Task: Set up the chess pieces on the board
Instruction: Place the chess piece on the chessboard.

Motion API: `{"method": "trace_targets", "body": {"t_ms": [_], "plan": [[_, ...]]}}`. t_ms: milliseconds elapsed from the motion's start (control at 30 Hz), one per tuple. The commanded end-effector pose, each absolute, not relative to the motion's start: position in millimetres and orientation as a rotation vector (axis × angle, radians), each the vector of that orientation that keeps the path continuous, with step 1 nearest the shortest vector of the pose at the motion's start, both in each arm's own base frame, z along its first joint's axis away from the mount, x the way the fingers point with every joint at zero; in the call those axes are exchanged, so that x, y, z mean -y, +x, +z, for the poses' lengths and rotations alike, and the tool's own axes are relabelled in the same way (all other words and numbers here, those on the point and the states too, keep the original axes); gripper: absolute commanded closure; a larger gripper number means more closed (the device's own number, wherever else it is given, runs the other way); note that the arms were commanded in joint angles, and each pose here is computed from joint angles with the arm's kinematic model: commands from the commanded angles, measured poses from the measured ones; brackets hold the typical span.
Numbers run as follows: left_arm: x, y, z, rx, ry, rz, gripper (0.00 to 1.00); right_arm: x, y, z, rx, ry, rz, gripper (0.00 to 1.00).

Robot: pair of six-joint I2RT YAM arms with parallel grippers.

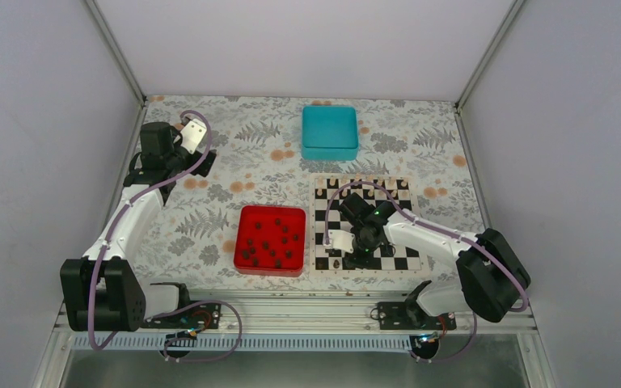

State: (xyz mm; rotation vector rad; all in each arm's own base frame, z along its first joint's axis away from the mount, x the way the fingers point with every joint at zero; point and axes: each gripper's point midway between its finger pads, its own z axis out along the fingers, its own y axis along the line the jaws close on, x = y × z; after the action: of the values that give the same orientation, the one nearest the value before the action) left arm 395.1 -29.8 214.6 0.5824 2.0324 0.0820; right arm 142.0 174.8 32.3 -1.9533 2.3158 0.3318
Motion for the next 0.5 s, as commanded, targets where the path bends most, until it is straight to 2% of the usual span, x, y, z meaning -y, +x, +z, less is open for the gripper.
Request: {"method": "trace_targets", "body": {"t_ms": [0,233,467], "plan": [[28,394,211,-2.040,0.575,0.085,0.00,-174,147,30,-2.287,-1.951,0.307,0.96],[28,394,210,-2.042,0.577,0.085,0.00,-172,146,28,-2.298,-1.959,0.309,0.94],[28,394,211,-2.040,0.576,0.086,0.00,-173,152,40,-2.281,-1.938,0.279,0.75]]}}
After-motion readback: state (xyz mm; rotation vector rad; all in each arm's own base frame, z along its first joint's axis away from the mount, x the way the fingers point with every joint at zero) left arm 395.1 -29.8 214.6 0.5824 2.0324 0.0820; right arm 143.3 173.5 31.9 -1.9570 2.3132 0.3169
